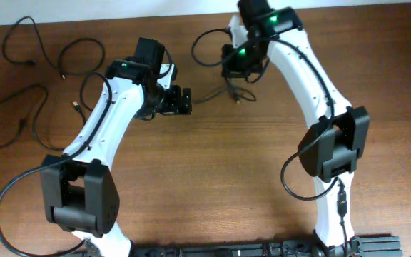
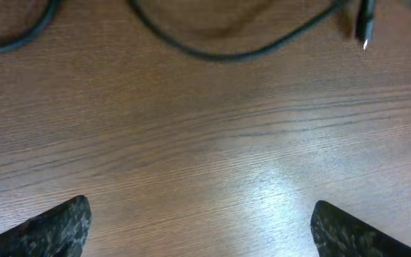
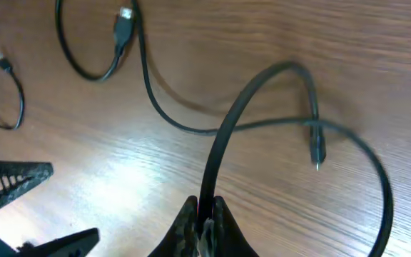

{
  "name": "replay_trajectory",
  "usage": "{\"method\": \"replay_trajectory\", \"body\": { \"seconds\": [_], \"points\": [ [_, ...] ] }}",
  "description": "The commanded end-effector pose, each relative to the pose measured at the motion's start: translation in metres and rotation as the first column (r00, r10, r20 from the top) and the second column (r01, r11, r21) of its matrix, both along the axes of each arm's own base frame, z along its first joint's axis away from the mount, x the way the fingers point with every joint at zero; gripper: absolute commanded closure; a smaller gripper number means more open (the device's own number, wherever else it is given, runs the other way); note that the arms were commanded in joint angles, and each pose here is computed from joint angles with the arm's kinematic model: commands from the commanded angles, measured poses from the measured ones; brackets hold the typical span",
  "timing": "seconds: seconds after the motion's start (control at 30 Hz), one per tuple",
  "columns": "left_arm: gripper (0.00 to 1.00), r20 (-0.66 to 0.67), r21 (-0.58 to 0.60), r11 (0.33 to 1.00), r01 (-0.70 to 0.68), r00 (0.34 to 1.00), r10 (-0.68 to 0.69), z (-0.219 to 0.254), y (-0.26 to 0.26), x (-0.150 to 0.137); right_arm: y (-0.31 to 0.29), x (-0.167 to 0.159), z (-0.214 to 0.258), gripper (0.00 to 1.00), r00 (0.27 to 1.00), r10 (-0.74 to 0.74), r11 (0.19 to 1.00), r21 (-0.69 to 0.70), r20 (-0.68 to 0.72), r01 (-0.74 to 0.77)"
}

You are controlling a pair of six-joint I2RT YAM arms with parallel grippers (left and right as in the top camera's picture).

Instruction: Untangle cables

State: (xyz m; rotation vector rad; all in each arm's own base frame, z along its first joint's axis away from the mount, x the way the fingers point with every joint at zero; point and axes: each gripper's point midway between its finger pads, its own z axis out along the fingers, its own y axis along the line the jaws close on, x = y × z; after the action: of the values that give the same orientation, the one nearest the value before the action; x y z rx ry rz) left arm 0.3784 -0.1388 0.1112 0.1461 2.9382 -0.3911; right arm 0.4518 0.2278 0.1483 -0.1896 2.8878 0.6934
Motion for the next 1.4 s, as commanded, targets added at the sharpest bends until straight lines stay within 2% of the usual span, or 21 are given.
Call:
{"method": "replay_trajectory", "body": {
  "seconds": [0.0,0.1,0.13,0.2,0.23,0.27,0.3,0.33,0.43,0.5,0.57,0.6,0.63,0.73,0.8,0.83,0.9,1.0,1.1,1.17,1.37],
  "points": [
    [0.01,0.014,-0.007,1.000,-0.019,1.000,0.019,0.007,0.003,0.000,0.007,0.003,0.002,0.96,0.995,-0.098,0.991,-0.090,0.036,0.101],
    [0.01,0.014,-0.007,1.000,-0.019,1.000,0.019,0.007,0.003,0.000,0.032,-0.003,-0.007,0.95,0.994,-0.109,0.992,-0.065,0.006,0.109],
    [0.01,0.014,-0.007,1.000,-0.019,1.000,0.019,0.007,0.003,0.000,0.036,-0.005,-0.009,0.82,0.995,-0.099,0.993,-0.066,0.000,0.099],
    [0.01,0.014,-0.007,1.000,-0.019,1.000,0.019,0.007,0.003,0.000,0.046,-0.011,-0.015,0.36,0.997,-0.077,0.995,-0.072,-0.009,0.076],
    [0.01,0.014,-0.007,1.000,-0.019,1.000,0.019,0.007,0.003,0.000,0.049,-0.013,-0.015,0.22,0.997,-0.071,0.995,-0.071,-0.009,0.070],
    [0.01,0.013,-0.008,1.000,-0.019,1.000,0.019,0.007,0.003,0.000,0.048,-0.012,-0.014,0.13,0.997,-0.073,0.995,-0.071,-0.008,0.072],
    [0.01,0.011,-0.017,1.000,-0.015,1.000,0.016,0.008,0.001,-0.001,0.039,-0.009,-0.015,0.11,0.996,-0.091,0.993,-0.079,-0.015,0.089],
    [0.01,-0.004,-0.077,0.997,0.002,1.000,-0.002,0.010,-0.010,-0.004,0.010,-0.002,-0.017,0.01,0.984,-0.169,0.982,-0.094,-0.053,0.164],
    [0.01,-0.002,-0.108,0.993,0.051,0.999,-0.051,0.012,-0.031,-0.011,-0.087,0.012,-0.023,0.01,0.910,-0.386,0.919,-0.148,-0.150,0.365],
    [0.01,0.023,-0.105,0.990,0.095,0.995,-0.093,0.012,-0.047,-0.013,-0.151,0.006,-0.026,0.02,0.835,-0.503,0.862,-0.193,-0.224,0.468],
    [0.01,0.099,-0.058,0.989,0.136,0.987,-0.130,0.006,-0.065,-0.002,-0.201,-0.008,-0.027,0.02,0.754,-0.591,0.807,-0.235,-0.288,0.542],
    [0.00,0.107,-0.026,0.993,0.117,0.988,-0.114,0.000,-0.066,0.002,-0.215,-0.014,-0.027,0.02,0.726,-0.614,0.789,-0.249,-0.308,0.562],
    [0.05,0.115,0.027,0.998,0.062,0.991,-0.065,-0.011,-0.062,0.010,-0.225,-0.014,-0.027,0.01,0.710,-0.631,0.775,-0.251,-0.311,0.579],
    [0.04,0.166,0.155,0.988,0.009,0.986,-0.034,-0.043,-0.048,0.037,-0.236,-0.017,-0.027,0.02,0.691,-0.649,0.761,-0.258,-0.319,0.595],
    [0.05,0.155,0.185,0.982,0.022,0.987,-0.051,-0.062,-0.046,0.042,-0.235,-0.017,-0.027,0.02,0.693,-0.647,0.762,-0.258,-0.319,0.593],
    [0.14,0.143,0.196,0.980,0.042,0.987,-0.071,-0.069,-0.046,0.041,-0.235,-0.017,-0.027,0.02,0.693,-0.647,0.762,-0.258,-0.318,0.594],
    [0.39,0.138,0.198,0.979,0.044,0.988,-0.073,-0.073,-0.047,0.041,-0.235,-0.017,-0.027,0.02,0.692,-0.648,0.762,-0.258,-0.318,0.594],
    [0.51,0.144,0.195,0.980,0.045,0.987,-0.074,-0.084,-0.051,0.046,-0.235,-0.017,-0.027,0.02,0.692,-0.648,0.762,-0.258,-0.318,0.594],
    [0.50,0.079,0.179,0.981,0.071,0.993,-0.087,-0.108,-0.056,0.038,-0.235,-0.017,-0.027,0.02,0.693,-0.648,0.762,-0.258,-0.317,0.594],
    [0.39,0.083,0.176,0.980,0.088,0.991,-0.104,-0.107,-0.064,0.036,-0.235,-0.017,-0.027,0.01,0.692,-0.648,0.762,-0.258,-0.318,0.594],
    [0.41,0.065,0.133,0.986,0.099,0.992,-0.108,-0.079,-0.071,0.037,-0.235,-0.017,-0.027,0.02,0.692,-0.648,0.762,-0.258,-0.318,0.594]
  ]
}}
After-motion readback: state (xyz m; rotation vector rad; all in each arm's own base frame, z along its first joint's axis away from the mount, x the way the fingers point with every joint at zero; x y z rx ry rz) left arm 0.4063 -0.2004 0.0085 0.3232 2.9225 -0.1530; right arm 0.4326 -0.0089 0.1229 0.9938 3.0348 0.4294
